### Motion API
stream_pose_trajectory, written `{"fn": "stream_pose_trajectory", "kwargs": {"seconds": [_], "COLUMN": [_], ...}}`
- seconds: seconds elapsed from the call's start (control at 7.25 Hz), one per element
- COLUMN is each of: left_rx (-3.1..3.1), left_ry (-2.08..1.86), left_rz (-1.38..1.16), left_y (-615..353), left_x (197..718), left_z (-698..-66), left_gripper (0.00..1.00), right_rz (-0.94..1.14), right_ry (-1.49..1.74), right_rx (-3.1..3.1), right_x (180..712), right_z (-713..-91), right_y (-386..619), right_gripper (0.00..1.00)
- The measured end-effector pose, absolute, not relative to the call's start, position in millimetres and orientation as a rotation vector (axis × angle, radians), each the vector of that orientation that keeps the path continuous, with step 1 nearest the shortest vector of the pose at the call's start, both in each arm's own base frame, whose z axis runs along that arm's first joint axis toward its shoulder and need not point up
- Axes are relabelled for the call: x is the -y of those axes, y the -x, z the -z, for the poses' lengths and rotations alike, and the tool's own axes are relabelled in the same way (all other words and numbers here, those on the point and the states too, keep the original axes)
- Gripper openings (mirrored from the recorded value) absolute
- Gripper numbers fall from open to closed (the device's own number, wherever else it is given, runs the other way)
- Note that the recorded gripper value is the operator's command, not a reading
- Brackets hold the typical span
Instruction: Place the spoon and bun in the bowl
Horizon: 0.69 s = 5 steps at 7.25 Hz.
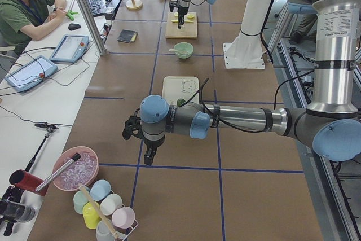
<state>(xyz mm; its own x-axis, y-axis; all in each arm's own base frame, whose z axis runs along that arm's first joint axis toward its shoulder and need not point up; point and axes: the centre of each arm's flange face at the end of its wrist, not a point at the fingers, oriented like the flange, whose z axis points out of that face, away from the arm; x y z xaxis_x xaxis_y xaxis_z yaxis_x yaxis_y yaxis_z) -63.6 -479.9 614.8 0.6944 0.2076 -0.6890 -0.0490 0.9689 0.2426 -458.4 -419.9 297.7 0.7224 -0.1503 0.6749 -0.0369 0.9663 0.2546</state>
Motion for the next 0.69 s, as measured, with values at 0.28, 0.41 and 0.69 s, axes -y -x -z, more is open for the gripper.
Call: {"fn": "stream_pose_trajectory", "kwargs": {"seconds": [0.28,0.41,0.69], "left_rx": [-0.792,-0.791,-0.791], "left_ry": [-0.214,-0.215,-0.22], "left_rz": [-0.145,-0.146,-0.148], "left_y": [63.6,63.6,63.6], "left_x": [480.4,480.7,482.0], "left_z": [-613.9,-613.2,-610.8], "left_gripper": [1.0,1.0,1.0], "right_rz": [-0.008,-0.053,-0.12], "right_ry": [-0.218,-0.204,-0.194], "right_rx": [0.785,0.794,0.788], "right_x": [410.9,400.5,385.8], "right_z": [-218.4,-183.2,-147.2], "right_y": [491.1,514.0,561.5], "right_gripper": [0.0,0.0,0.32]}}
